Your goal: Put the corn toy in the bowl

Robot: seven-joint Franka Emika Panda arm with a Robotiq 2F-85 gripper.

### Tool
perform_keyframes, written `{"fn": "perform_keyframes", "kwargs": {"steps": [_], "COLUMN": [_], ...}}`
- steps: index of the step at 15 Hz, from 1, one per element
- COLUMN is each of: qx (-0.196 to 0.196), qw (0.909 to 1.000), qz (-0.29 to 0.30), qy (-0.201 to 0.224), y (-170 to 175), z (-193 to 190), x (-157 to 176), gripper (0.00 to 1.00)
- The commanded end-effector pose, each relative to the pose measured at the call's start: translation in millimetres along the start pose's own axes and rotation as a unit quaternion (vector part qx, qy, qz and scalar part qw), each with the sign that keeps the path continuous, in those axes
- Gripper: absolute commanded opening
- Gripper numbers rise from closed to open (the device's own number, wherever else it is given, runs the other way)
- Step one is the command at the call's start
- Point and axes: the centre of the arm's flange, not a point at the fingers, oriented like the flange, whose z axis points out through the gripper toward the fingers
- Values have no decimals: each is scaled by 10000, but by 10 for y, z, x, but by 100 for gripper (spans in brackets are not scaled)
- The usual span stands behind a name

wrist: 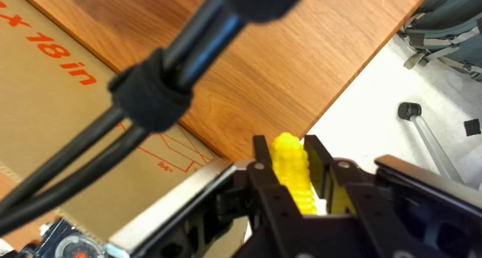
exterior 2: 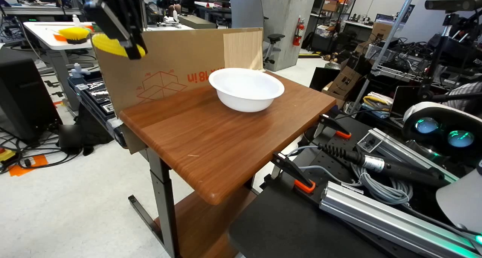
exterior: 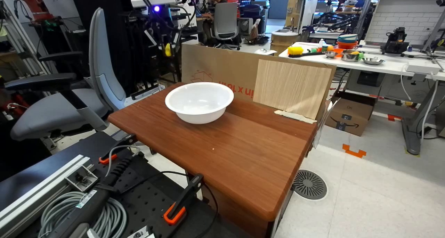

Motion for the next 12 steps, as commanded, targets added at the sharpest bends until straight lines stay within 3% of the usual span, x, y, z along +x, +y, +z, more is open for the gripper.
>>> {"fn": "perform_keyframes", "kwargs": {"steps": [1,7,12], "qx": [-83,-70,-26], "qw": [9992,9884,9653], "qz": [379,1518,2561], "qy": [104,-33,-501], "y": [7,488,974], "z": [-436,-597,-116], "x": [-716,-1534,-1786], "gripper": [7,7,7]}}
